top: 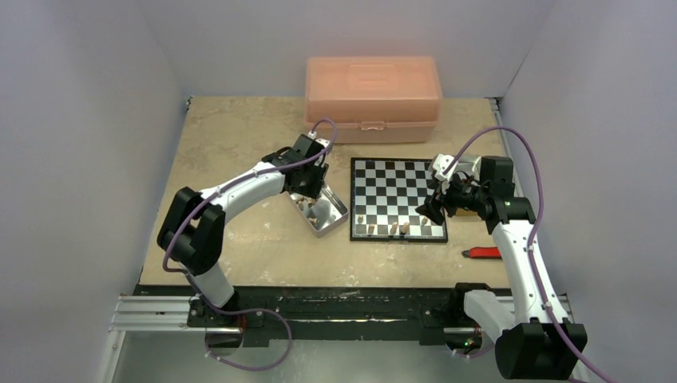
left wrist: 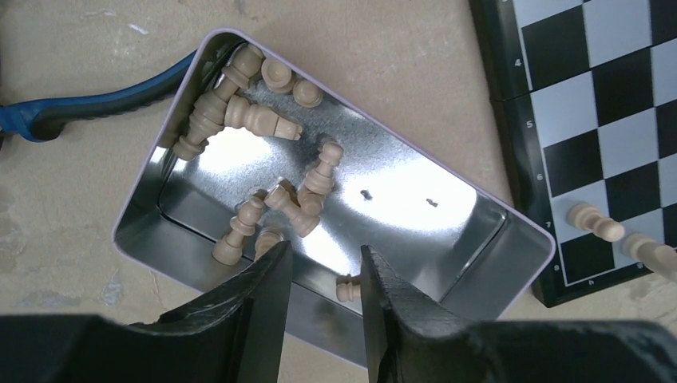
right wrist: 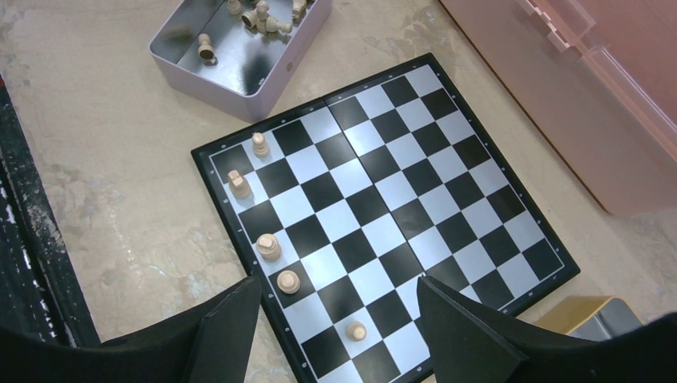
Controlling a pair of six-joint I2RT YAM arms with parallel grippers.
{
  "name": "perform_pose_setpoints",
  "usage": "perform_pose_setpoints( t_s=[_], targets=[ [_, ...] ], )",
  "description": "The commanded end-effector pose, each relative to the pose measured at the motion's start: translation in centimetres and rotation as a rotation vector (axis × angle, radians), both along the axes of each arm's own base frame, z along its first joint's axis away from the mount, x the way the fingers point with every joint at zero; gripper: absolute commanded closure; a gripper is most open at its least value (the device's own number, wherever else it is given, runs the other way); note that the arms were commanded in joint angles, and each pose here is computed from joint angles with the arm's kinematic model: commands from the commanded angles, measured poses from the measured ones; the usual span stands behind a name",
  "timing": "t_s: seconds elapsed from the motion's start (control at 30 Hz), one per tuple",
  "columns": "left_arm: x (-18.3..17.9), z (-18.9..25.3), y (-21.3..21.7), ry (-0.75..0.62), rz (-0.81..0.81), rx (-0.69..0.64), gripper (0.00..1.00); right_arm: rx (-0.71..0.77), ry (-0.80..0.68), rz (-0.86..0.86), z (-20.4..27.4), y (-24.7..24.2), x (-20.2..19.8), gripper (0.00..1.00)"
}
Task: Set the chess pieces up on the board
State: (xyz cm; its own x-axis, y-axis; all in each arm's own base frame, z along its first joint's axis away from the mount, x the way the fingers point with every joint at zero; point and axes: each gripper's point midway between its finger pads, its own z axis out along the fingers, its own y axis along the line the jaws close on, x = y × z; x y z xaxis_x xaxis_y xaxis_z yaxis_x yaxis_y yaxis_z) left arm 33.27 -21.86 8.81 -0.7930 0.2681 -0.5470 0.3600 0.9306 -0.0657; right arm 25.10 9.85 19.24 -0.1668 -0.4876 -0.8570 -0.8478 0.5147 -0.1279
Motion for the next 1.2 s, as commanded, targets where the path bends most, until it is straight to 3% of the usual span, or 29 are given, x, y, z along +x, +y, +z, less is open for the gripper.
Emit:
perform_pose_setpoints(
  t_s=[0.0,0.8,1.17],
  targets=[
    [1.7,-0.1,0.1,-0.016,-0.003,0.012,0.65,-0.002,0.008,0.009,-0.2,0.0,-0.3,0.24],
    [2.6,-4.2,0.6,0.092,0.007,0.082,0.77,-0.004,0.011,0.011,-0.4,0.0,-0.2,0.24],
    [2.2,-2.7,0.9,0.067,0.010,0.067,1.00,-0.005,0.010,0.012,-0.4,0.0,-0.3,0.24]
  ],
)
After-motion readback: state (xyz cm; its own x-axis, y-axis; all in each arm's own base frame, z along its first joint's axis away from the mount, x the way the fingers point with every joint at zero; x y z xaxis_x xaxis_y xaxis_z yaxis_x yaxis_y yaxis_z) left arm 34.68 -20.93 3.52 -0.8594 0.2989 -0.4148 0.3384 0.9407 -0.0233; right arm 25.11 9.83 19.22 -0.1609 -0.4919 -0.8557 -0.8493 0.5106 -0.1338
